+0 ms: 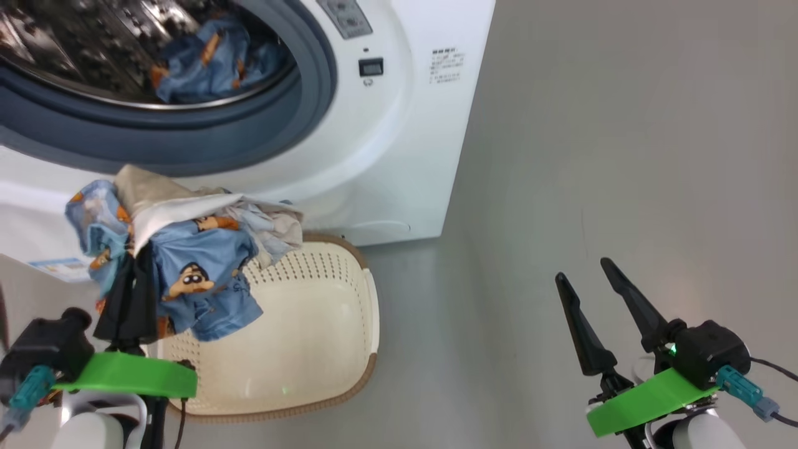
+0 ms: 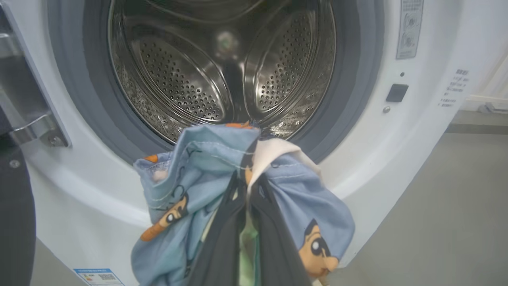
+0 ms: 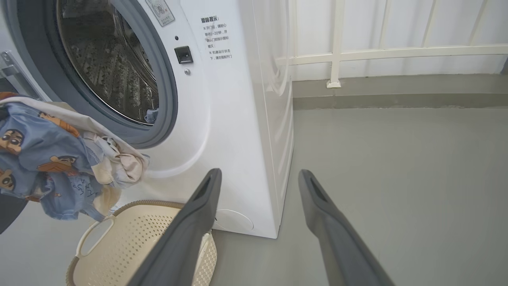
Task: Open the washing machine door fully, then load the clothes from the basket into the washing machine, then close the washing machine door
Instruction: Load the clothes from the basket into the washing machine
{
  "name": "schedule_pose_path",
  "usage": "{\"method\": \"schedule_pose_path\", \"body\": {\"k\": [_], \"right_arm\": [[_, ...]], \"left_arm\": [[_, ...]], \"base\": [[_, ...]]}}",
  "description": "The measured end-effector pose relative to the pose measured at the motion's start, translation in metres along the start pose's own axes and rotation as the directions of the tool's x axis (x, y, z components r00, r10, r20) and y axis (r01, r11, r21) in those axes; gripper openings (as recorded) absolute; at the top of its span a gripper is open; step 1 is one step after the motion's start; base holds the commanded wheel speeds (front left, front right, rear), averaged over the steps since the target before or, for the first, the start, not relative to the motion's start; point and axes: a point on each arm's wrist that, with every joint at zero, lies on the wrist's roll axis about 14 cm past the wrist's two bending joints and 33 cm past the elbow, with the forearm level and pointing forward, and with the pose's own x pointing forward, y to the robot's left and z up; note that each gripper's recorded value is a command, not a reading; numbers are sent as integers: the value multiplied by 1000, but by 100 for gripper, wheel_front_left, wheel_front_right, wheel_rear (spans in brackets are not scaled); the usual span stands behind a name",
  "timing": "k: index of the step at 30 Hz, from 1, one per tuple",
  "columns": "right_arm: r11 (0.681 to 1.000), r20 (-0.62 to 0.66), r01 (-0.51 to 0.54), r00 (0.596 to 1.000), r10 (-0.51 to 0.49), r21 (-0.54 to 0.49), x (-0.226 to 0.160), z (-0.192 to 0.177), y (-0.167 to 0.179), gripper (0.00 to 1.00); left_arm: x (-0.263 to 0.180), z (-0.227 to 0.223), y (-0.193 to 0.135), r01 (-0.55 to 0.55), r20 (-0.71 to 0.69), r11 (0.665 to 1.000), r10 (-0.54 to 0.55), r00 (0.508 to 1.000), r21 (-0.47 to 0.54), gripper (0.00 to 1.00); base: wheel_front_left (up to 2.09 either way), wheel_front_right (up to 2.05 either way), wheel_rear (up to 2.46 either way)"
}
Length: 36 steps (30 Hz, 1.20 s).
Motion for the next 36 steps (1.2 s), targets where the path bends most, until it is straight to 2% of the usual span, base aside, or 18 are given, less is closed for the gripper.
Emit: {"method": "schedule_pose_path", "body": {"k": [9,16,24,36], "right_arm": [[1000,44,-12,999,12,1,-15,18,9,100],[1000,76,-14,997,14,2,-25,30,13,100],[1000,87,-3,996,2,11,-39,35,13,100],[1000,75,3,997,-4,14,-38,31,11,100]], "left_arm": [[-24,49,9,-40,128,999,35,991,34,0],[-44,65,11,-59,169,996,48,984,60,0],[-62,68,9,-59,176,997,49,983,56,0],[-63,58,6,-61,151,998,55,987,36,0]], "base": [[0,0,0],[0,0,0],[0,0,0],[0,0,0]]}}
